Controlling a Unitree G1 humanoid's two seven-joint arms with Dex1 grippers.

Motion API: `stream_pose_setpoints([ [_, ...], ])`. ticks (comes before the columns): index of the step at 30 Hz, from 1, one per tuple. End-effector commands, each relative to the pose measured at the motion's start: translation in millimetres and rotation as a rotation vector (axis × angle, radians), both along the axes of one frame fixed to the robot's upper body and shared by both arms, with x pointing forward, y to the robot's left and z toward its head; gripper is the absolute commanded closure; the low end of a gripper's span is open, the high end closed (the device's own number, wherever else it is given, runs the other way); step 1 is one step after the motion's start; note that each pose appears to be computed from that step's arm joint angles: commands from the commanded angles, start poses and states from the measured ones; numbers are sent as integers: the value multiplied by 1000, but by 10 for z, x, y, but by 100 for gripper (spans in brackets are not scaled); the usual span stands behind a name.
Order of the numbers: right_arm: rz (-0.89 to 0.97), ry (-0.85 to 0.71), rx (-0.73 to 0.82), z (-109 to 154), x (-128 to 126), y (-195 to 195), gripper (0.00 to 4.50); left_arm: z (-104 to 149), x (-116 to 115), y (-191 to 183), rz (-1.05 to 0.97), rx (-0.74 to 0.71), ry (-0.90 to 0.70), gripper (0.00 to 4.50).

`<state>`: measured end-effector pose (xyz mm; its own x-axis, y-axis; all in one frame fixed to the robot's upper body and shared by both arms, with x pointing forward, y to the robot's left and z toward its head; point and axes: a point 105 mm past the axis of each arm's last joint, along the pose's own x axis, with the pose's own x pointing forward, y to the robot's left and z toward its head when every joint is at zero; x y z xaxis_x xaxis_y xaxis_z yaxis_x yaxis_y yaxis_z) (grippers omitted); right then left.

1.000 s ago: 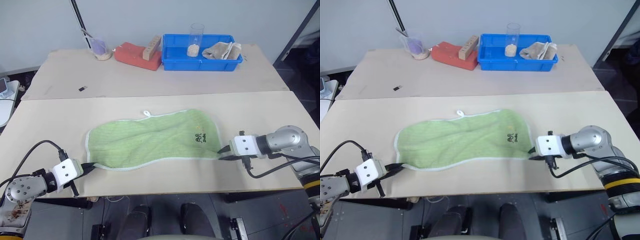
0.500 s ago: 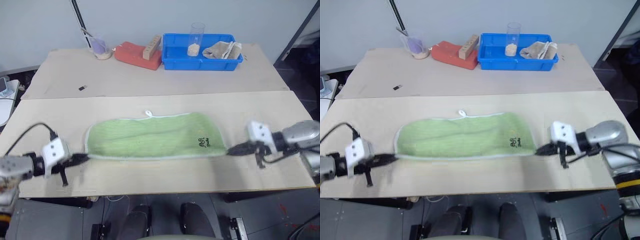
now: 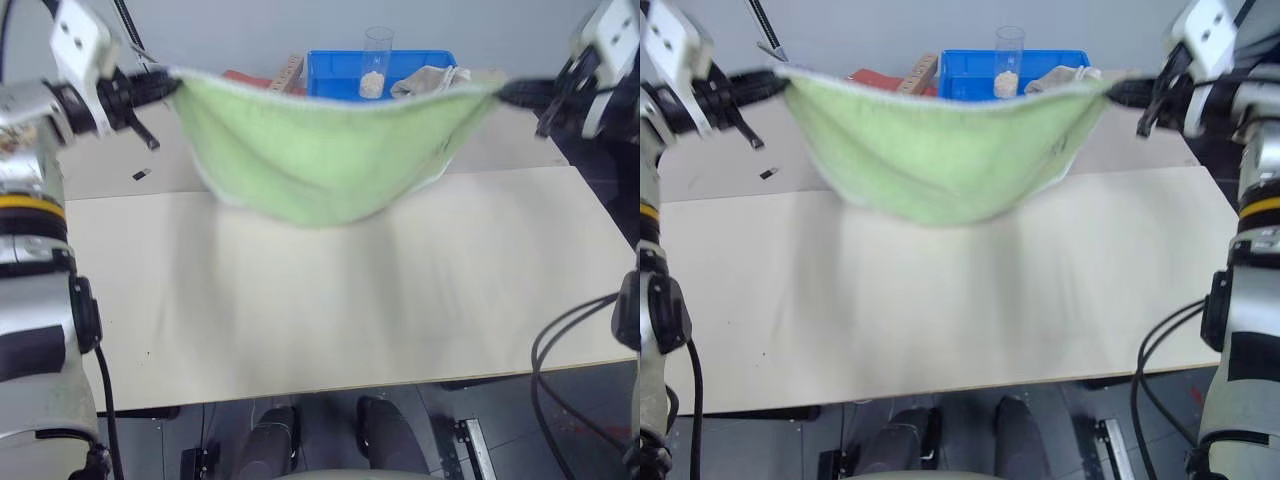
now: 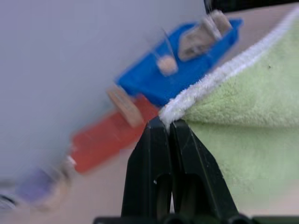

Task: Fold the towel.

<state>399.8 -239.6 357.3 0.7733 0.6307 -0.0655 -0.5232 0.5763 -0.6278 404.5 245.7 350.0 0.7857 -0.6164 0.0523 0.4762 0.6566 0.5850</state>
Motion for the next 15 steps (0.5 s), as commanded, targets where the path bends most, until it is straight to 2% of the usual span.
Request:
stream_pose_setpoints([
  [1, 34, -60, -27, 118, -147, -93, 449, 19, -101, 234, 39, 40, -20, 450],
  [3, 68, -18, -111, -98, -214, -126, 449, -190, -163, 335, 31, 87, 33, 450],
  [6, 120, 79, -208, -509, -321, -160, 449, -684, -303, 415, -17, 211, 160, 450],
  [8, 165, 177, -275, -879, -433, -168, 449, -1168, -485, 437, -78, 313, 292, 450],
  [10, 210, 272, -324, -1223, -573, -160, 449, -1548, -689, 434, -129, 344, 413, 450],
  [12, 247, 362, -375, -1511, -744, -167, 449, -1855, -905, 434, -165, 377, 508, 450],
  [15, 282, 480, -410, -1824, -988, -188, 449, -2145, -1189, 426, -198, 383, 619, 450],
])
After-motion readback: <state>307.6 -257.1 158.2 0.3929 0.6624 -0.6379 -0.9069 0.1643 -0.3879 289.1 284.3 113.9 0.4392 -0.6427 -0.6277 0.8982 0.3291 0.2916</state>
